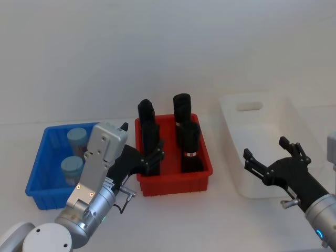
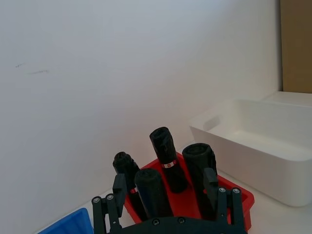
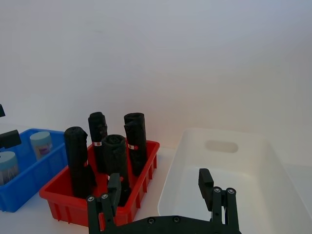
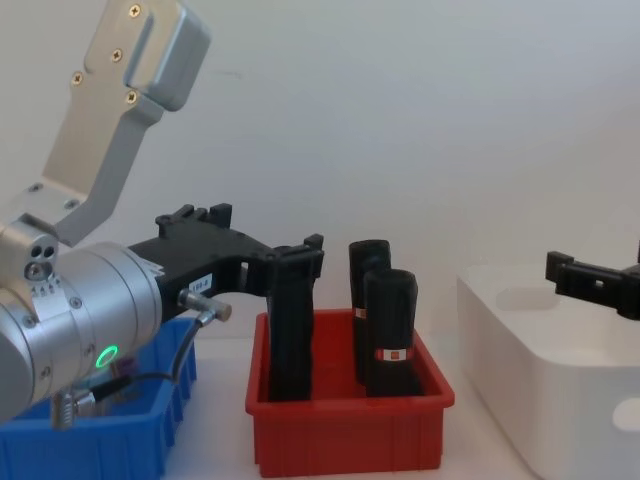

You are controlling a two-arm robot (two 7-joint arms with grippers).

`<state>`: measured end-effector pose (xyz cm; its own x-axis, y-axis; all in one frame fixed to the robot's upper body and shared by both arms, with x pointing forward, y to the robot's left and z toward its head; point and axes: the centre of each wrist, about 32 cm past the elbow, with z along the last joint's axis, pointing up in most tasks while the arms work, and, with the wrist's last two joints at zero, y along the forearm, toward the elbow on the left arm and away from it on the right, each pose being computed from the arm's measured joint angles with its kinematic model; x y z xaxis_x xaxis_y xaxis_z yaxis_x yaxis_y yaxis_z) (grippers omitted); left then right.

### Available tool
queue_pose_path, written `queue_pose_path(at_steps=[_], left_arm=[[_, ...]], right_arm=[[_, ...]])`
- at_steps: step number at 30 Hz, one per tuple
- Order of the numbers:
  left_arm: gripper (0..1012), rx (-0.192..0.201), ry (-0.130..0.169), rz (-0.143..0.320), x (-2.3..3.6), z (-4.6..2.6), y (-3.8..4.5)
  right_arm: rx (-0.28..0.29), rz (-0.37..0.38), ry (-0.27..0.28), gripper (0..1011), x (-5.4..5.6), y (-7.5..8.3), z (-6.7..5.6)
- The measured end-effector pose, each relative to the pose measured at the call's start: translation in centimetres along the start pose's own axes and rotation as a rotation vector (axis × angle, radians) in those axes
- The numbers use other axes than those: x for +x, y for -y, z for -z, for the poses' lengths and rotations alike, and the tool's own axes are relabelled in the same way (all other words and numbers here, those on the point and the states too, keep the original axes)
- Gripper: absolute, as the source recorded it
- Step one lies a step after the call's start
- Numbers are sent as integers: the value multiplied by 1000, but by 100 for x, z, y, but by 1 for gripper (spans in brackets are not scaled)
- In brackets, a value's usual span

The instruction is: Pick the cotton swabs from the blue box and place them into the white box.

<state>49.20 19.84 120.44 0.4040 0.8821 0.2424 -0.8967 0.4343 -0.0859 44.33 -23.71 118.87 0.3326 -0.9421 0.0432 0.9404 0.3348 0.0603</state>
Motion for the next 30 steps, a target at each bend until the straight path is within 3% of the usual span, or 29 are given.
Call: queue_pose_path(at_steps=[14,19,25,30], left_arm=[[1004,0,0,0,0,0,0],[1004,2,2,-4,29,-10,11],[1004,17,0,-16,134,-23,41],[1004,39,-9,-31,271,-18,71]], right_arm=[[0,0,0,1002,0,0,0],[0,0,0,1002,0,0,0],[0,0,0,1001,0,0,0],[0,0,0,1001,0,0,0]])
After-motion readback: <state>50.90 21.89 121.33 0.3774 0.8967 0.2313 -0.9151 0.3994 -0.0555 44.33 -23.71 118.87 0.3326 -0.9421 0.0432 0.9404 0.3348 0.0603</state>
